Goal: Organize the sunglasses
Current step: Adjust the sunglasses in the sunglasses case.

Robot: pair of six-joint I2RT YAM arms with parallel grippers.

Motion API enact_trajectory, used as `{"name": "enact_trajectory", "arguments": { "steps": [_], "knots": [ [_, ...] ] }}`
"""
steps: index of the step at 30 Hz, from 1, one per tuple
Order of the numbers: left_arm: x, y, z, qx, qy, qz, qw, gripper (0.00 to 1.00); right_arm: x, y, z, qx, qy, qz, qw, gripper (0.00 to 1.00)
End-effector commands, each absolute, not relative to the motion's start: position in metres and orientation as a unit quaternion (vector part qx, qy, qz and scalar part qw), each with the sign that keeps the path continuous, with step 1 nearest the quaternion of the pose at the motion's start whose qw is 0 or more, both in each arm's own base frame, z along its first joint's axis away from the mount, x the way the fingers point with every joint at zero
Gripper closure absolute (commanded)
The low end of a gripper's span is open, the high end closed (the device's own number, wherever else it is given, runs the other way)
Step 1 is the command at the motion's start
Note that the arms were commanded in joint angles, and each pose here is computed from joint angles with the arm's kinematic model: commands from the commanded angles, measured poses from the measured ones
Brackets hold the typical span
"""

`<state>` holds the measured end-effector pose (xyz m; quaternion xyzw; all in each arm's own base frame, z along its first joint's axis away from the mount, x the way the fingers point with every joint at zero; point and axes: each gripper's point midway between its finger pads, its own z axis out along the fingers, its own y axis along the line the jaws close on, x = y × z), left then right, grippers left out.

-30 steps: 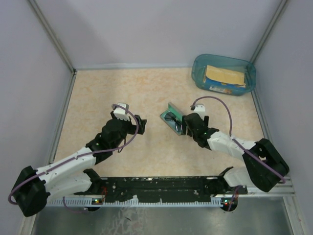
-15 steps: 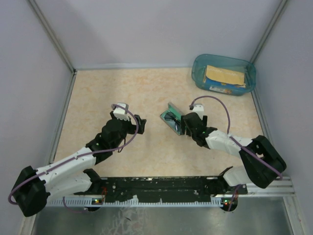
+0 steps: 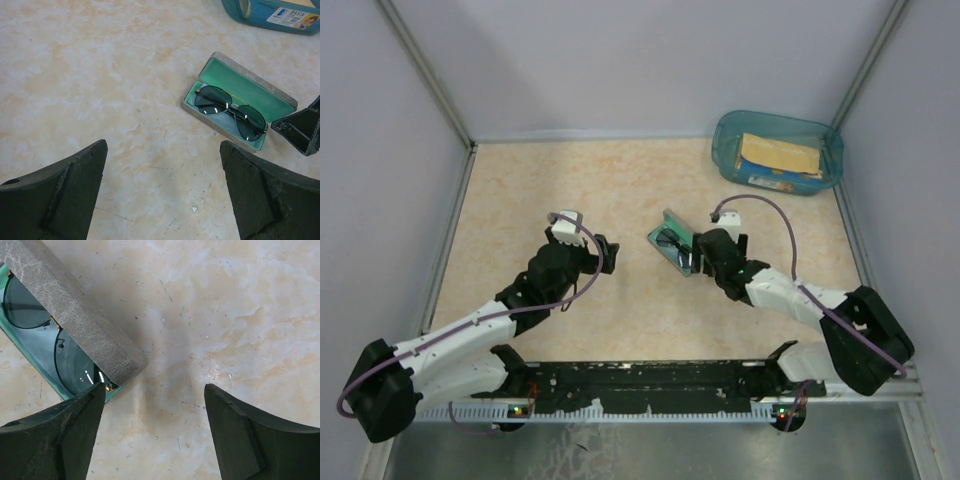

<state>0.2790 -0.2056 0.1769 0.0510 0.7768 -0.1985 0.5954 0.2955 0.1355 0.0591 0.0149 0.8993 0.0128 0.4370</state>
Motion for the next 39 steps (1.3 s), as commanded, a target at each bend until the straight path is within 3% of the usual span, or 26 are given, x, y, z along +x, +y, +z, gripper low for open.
{"name": "enact_trajectory", "arguments": {
  "steps": [1, 39],
  "knots": [
    [0.28, -0.204, 0.182, 0.046, 0.77, -0.202, 0.604, 0.0, 0.308, 0.129, 0.083, 0.034, 0.884, -0.002, 0.466, 0.2],
    [0.28, -0.202, 0.184, 0.046, 0.768, -0.199, 0.608, 0.0, 0.325, 0.139, 0.071, 0.014, 0.889, -0.009, 0.457, 0.2]
  ]
}}
